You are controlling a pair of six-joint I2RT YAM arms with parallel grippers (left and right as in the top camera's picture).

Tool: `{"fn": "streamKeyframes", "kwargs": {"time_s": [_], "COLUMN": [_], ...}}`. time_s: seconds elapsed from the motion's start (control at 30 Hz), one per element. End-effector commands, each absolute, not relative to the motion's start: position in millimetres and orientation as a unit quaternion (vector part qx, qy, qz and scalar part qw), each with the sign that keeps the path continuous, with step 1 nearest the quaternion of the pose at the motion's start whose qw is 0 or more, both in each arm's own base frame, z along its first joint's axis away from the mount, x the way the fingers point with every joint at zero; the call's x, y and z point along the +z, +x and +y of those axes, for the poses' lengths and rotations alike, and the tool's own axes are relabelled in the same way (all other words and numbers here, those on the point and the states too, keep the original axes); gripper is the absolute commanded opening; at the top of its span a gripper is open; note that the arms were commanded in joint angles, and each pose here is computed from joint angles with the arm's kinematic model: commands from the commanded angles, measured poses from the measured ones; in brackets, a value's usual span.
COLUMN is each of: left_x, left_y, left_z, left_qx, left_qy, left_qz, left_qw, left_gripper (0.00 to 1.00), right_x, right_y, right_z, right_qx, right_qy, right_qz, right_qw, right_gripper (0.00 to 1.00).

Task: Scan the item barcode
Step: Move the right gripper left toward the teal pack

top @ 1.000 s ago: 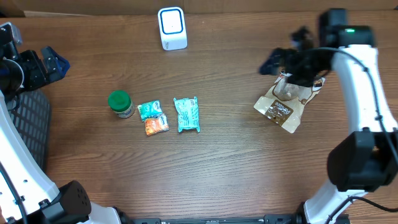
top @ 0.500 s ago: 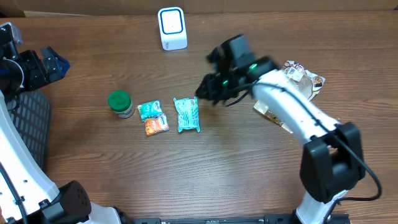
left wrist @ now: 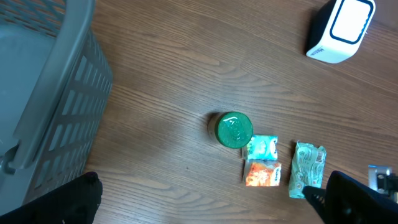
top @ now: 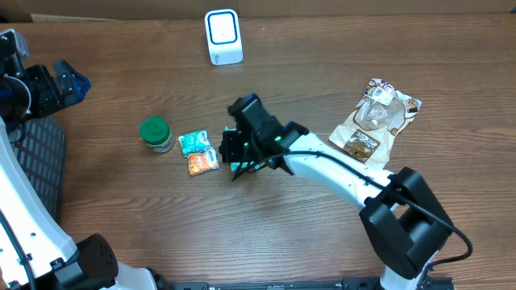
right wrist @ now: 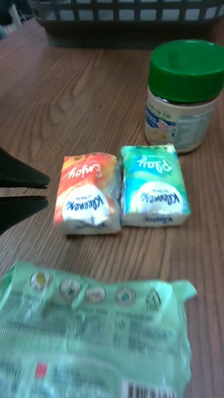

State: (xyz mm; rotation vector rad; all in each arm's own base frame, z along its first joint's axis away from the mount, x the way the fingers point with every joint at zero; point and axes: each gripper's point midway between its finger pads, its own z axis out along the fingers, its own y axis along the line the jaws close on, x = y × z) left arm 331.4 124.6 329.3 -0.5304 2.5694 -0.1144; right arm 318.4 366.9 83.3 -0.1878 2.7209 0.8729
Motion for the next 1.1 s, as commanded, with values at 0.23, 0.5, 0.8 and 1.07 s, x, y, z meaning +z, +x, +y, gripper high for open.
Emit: {"fn": "streamKeyframes", "kwargs": {"time_s": [0.23, 0.5, 0.8, 1.07], "left_x": [327, 327, 327, 327], "left_y": [334, 334, 334, 334], "left_z": [126, 126, 126, 126], "left_qx": [-0.040, -0.040, -0.040, -0.040], "left_qy": [-0.188, -0.188, -0.188, -0.188], "left_qz": [0.948, 0.948, 0.948, 0.948], "left_qw": [0.253, 0.253, 0.253, 0.253], "left_gripper": [1.00, 1.00, 1.00, 1.00], "right_x": [32, 26, 29, 83], "right_y": [303, 300, 329, 341], "right_z": [361, 347, 295, 289], "right_qx": [0.242, 0.221, 0.201, 0.280], "right_qy": [-0.033, -0.023, 0.038, -0.029], "right_qz": [0.964, 0.971, 0.976, 0.956], "right_qw": [0.101, 0.082, 0.072, 0.085], "right_gripper": [0.04, 0.04, 0.05, 0.16]}}
